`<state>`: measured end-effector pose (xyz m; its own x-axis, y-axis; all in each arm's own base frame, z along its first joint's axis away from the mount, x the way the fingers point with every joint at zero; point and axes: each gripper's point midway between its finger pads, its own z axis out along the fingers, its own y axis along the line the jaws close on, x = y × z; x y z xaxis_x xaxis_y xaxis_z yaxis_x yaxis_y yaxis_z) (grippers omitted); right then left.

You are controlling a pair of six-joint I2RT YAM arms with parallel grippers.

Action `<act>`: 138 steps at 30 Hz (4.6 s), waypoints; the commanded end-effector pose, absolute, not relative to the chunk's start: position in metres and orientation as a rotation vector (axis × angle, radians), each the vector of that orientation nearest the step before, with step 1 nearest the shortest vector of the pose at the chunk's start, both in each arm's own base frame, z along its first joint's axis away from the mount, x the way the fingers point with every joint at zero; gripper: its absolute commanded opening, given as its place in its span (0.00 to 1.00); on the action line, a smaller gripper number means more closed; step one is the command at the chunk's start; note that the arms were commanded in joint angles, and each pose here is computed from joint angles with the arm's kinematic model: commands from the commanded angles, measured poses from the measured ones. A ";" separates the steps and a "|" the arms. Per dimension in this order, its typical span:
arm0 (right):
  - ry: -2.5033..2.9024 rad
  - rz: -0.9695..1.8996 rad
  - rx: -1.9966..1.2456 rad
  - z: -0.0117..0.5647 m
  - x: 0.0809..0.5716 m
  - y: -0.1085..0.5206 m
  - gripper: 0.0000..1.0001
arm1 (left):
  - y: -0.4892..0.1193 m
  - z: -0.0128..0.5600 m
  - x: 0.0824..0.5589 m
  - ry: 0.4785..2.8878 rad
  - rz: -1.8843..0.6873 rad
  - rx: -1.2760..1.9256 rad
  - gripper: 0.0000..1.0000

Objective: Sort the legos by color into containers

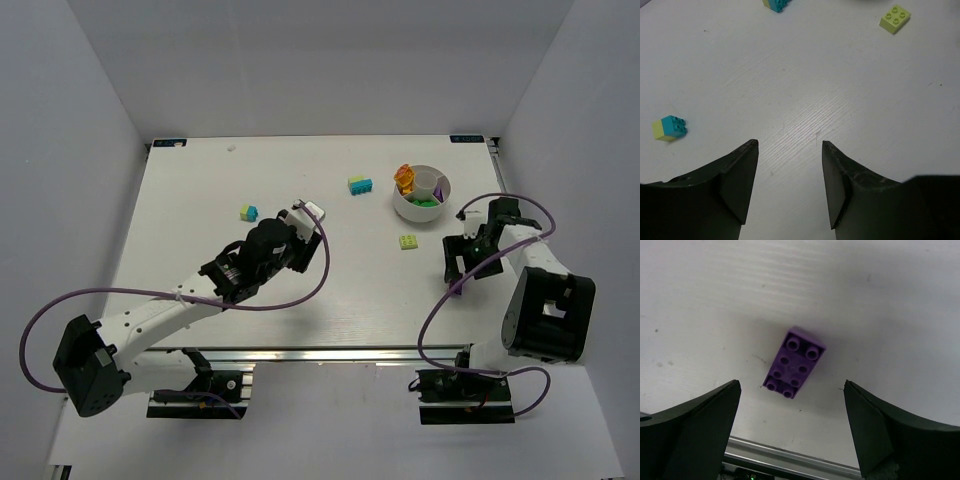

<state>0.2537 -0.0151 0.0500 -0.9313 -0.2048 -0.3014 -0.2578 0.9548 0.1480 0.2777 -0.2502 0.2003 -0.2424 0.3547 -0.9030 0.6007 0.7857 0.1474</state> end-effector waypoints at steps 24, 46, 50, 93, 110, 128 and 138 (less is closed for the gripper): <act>2.778 0.125 -0.110 0.031 0.296 -0.023 0.26 | -0.248 0.219 0.277 1.814 -0.293 0.710 0.64; 2.606 0.272 -0.741 0.041 0.288 0.063 0.73 | -0.246 0.209 0.280 1.839 -0.257 0.718 0.64; 2.621 0.114 -0.726 0.036 0.293 0.052 0.74 | -0.247 0.208 0.281 1.840 -0.256 0.719 0.64; 1.920 0.233 -0.168 0.244 0.445 0.036 0.00 | -0.239 0.208 0.284 1.835 -0.215 0.697 0.64; 1.948 0.340 0.222 0.206 0.536 -0.004 0.00 | -0.235 0.192 0.290 1.866 -0.143 0.711 0.64; 2.053 0.376 0.164 0.158 0.547 -0.001 0.40 | -0.234 0.186 0.291 1.880 -0.123 0.719 0.64; 2.036 0.376 0.161 0.176 0.542 -0.008 0.61 | -0.235 0.186 0.291 1.882 -0.128 0.718 0.65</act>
